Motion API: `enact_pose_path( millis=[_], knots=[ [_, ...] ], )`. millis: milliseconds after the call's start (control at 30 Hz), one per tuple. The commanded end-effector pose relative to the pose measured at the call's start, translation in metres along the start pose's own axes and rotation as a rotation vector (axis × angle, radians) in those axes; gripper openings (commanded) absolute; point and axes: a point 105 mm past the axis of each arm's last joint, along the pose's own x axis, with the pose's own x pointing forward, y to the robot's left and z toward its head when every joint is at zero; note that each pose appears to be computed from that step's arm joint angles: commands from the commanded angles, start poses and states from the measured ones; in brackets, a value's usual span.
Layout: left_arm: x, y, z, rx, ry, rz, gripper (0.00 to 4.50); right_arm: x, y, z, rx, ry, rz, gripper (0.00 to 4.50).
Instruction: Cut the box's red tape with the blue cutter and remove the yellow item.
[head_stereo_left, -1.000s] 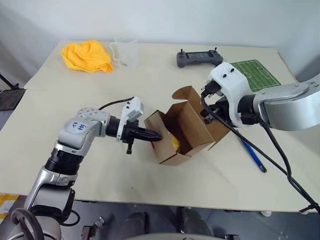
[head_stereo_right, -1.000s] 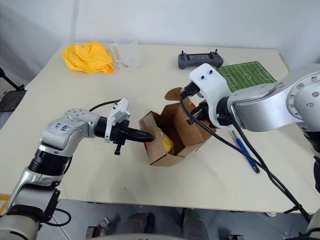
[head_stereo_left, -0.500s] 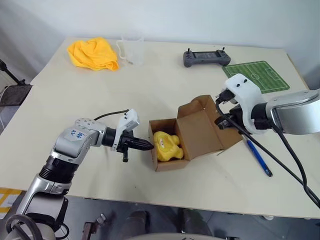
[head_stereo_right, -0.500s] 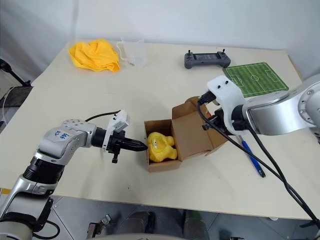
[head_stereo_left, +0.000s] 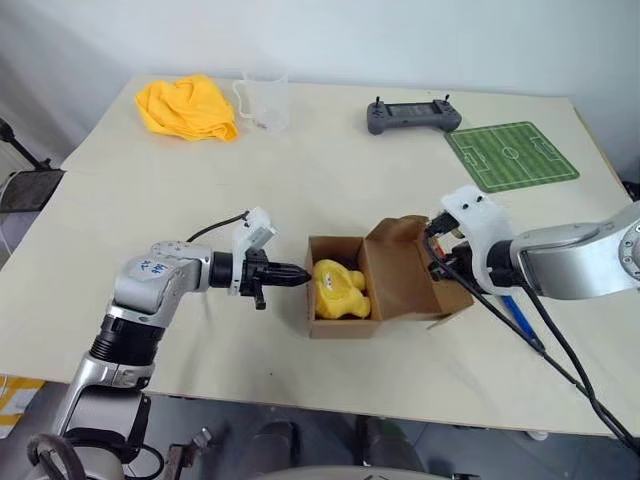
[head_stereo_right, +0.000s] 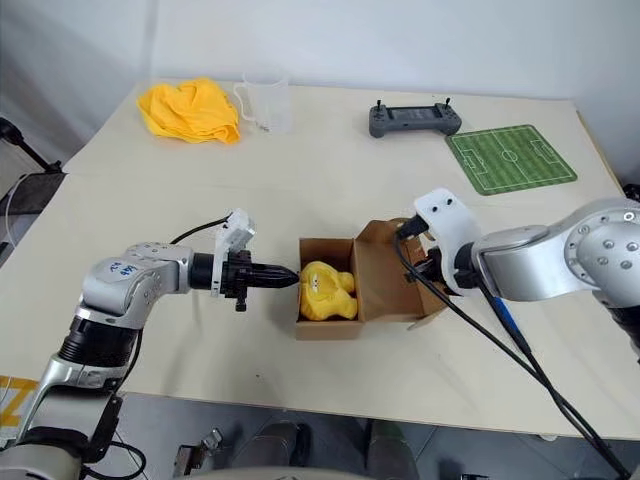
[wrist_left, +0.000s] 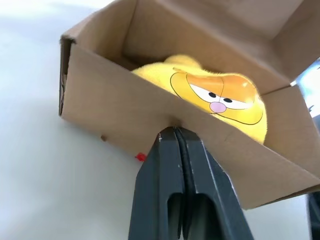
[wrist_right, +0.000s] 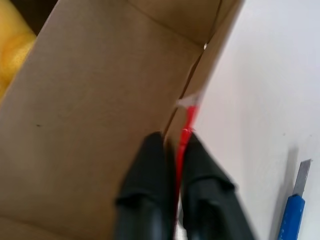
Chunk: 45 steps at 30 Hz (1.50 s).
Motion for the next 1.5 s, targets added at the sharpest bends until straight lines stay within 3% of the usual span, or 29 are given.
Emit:
enact_pose_path(
  millis=[33, 167, 300, 367, 500, 667, 800, 967, 1167, 1233, 1300, 1400, 1500],
  knots=[
    [-0.008, 0.003, -0.001, 0.051, -0.007, 0.021, 1.47, -0.019, -0.002, 0.022, 0.004, -0.163, 0.015, 1.72],
    [-0.037, 0.005, -0.002, 0.122, -0.021, 0.023, 2.76, -0.058, -0.007, 0.042, -0.091, -0.439, 0.102, 3.19],
    [-0.067, 0.010, -0.007, 0.141, -0.049, 0.053, 4.00, -0.080, -0.014, 0.037, -0.189, -0.608, 0.168, 4.50],
    [-0.084, 0.013, -0.010, 0.148, -0.059, 0.078, 4.47, -0.089, -0.022, 0.030, -0.222, -0.667, 0.188, 4.50],
    [-0.120, 0.017, -0.019, 0.172, -0.061, 0.148, 4.47, -0.112, -0.034, 0.023, -0.255, -0.884, 0.260, 4.50],
    [-0.169, 0.003, -0.051, 0.168, -0.017, 0.236, 4.47, -0.094, -0.007, -0.001, -0.511, -0.865, 0.504, 4.50],
    [-0.189, -0.005, -0.064, 0.199, 0.022, 0.324, 4.47, -0.088, 0.009, -0.004, -0.583, -0.886, 0.580, 4.50],
    [-0.203, -0.013, -0.080, 0.192, 0.019, 0.394, 4.47, -0.084, 0.030, -0.023, -0.690, -0.806, 0.680, 4.50],
    [-0.173, -0.015, -0.030, 0.282, -0.111, 0.311, 4.47, -0.094, 0.032, -0.020, -0.690, -0.813, 0.656, 4.50],
    [-0.139, -0.019, 0.008, 0.326, -0.170, 0.179, 4.47, -0.095, 0.029, -0.018, -0.695, -0.813, 0.612, 4.50],
    [-0.096, -0.030, 0.033, 0.399, -0.068, 0.001, 4.47, -0.097, 0.024, -0.014, -0.682, -0.811, 0.573, 4.50],
    [-0.068, -0.033, 0.034, 0.388, 0.105, -0.096, 4.47, -0.098, 0.024, -0.011, -0.673, -0.810, 0.563, 4.50],
    [-0.037, -0.036, 0.043, 0.417, 0.184, -0.169, 4.47, -0.098, 0.026, -0.011, -0.655, -0.799, 0.558, 4.50]
  ],
)
